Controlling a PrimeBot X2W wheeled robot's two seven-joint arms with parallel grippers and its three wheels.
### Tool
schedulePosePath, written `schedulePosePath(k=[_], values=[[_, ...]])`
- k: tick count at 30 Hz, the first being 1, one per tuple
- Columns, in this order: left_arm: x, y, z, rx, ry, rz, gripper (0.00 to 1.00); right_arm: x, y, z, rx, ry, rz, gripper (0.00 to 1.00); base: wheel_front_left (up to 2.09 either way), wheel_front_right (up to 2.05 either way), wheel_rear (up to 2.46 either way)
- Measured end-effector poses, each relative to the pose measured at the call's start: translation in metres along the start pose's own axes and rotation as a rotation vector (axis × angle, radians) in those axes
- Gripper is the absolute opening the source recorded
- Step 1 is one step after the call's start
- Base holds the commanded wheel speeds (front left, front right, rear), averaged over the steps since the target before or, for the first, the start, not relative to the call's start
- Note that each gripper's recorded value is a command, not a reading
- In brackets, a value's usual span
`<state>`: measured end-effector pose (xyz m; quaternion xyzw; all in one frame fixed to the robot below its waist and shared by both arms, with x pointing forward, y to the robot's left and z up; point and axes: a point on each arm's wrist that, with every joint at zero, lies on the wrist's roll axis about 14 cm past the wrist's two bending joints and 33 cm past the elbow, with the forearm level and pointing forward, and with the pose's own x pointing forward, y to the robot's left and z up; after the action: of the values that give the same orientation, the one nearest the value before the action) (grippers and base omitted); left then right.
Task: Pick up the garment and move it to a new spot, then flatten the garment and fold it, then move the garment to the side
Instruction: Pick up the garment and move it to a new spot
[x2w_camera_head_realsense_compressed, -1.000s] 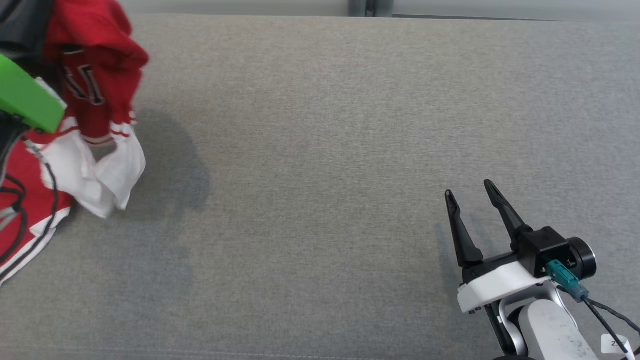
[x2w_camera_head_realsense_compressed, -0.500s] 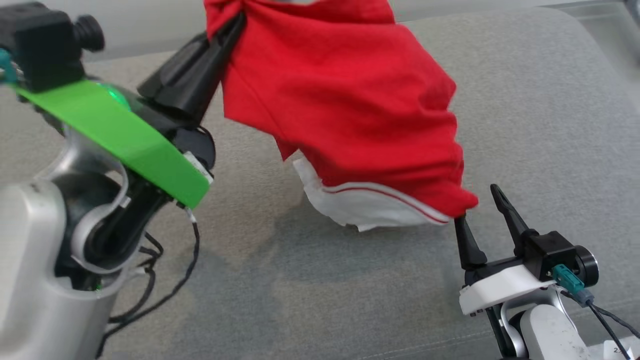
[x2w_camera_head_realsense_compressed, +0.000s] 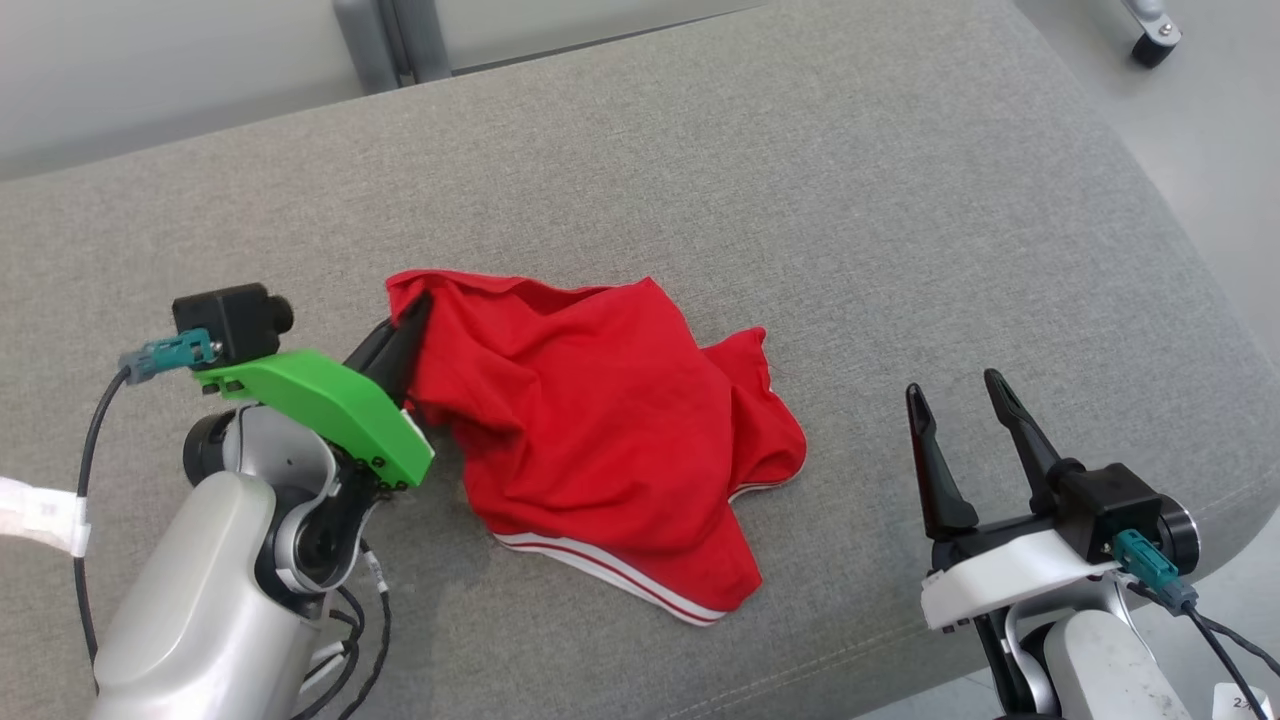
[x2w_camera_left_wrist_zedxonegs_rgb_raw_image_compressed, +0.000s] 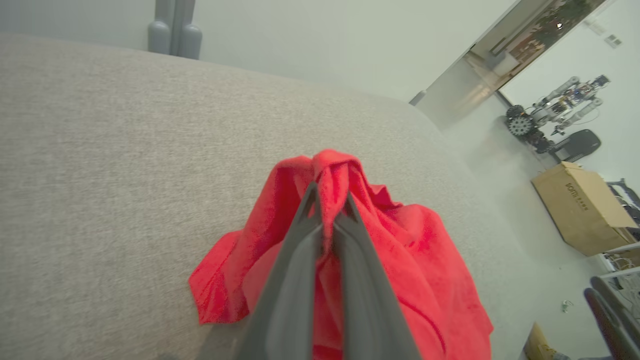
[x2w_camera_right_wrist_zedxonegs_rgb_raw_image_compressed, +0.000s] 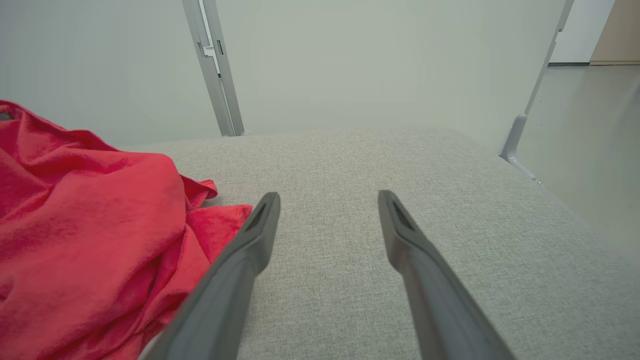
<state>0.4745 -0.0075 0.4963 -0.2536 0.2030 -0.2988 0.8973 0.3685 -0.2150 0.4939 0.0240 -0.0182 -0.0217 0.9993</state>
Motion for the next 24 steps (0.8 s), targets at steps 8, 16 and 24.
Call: schedulePosePath(k=[8,16,24], values=[[0.000,0.064,-0.029,-0.011,0.017,0.180,0.00,0.007,0.010,-0.007,0.002,0.017,0.031,1.00,0.00,0.00,0.00],[-0.005,0.065,-0.025,0.032,-0.030,0.174,1.00,0.015,0.024,-0.007,-0.006,0.013,0.077,1.00,0.00,0.00,0.00],[-0.042,0.045,0.014,0.218,-0.222,0.129,1.00,0.007,0.022,0.012,-0.029,-0.043,0.079,1.00,0.00,0.00,0.00]])
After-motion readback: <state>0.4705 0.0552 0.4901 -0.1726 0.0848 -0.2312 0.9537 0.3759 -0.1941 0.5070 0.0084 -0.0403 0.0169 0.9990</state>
